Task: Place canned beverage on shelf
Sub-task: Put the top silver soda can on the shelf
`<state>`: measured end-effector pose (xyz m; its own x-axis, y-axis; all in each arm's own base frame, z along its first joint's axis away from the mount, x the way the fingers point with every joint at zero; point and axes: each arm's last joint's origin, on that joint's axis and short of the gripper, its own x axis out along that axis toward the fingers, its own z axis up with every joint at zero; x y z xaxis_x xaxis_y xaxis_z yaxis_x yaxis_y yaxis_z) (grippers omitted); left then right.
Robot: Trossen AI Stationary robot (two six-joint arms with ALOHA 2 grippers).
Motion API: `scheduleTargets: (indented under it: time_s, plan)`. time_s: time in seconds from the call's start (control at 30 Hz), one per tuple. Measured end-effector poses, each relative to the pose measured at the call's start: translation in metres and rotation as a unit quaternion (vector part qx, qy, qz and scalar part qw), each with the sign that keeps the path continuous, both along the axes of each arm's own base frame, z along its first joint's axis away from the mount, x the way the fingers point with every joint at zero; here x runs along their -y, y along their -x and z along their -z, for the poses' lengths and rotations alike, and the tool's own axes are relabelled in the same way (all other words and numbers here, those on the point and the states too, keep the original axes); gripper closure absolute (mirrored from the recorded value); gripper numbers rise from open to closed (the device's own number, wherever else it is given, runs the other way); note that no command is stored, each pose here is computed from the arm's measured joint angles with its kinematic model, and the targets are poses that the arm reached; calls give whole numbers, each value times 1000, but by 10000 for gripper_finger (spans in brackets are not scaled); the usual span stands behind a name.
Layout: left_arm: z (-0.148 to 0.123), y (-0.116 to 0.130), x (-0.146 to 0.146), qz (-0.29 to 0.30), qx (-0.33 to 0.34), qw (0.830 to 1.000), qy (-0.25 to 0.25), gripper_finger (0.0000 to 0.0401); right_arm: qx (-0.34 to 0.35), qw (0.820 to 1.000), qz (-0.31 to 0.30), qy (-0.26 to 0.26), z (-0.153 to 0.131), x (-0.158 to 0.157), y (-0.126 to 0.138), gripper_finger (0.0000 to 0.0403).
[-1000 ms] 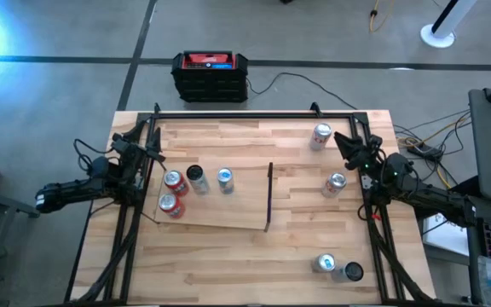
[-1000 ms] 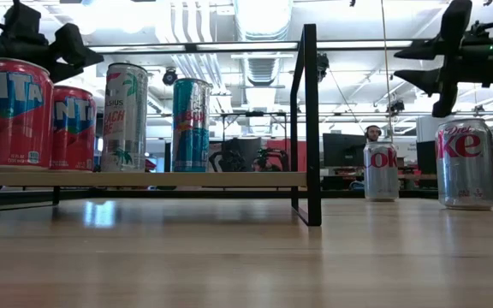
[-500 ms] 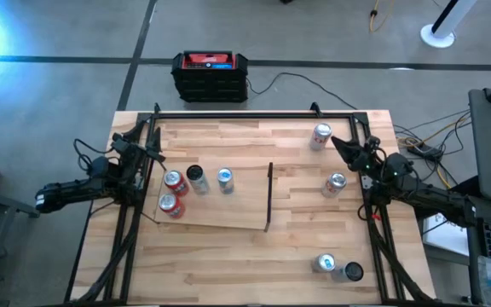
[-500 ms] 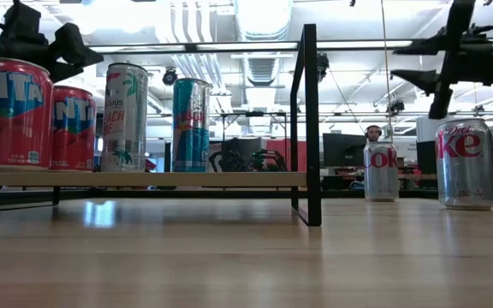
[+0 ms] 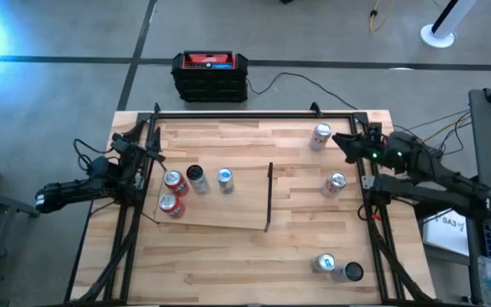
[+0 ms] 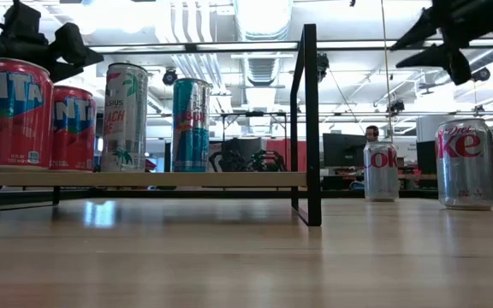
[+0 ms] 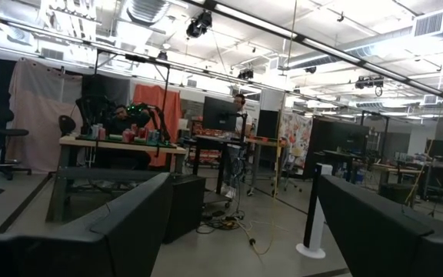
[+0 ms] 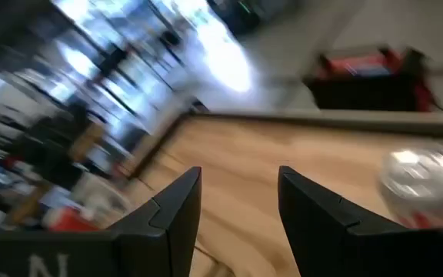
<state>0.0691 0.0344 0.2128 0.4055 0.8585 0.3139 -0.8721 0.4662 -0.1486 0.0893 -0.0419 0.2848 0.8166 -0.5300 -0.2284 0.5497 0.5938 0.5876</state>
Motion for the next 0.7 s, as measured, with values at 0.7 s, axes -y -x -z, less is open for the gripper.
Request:
scheduleTargets:
  time_s: [0.7]
  plan:
    - [0, 0, 0, 0, -1, 1000, 0, 90, -409, 866, 163, -236, -45, 82, -77, 245]
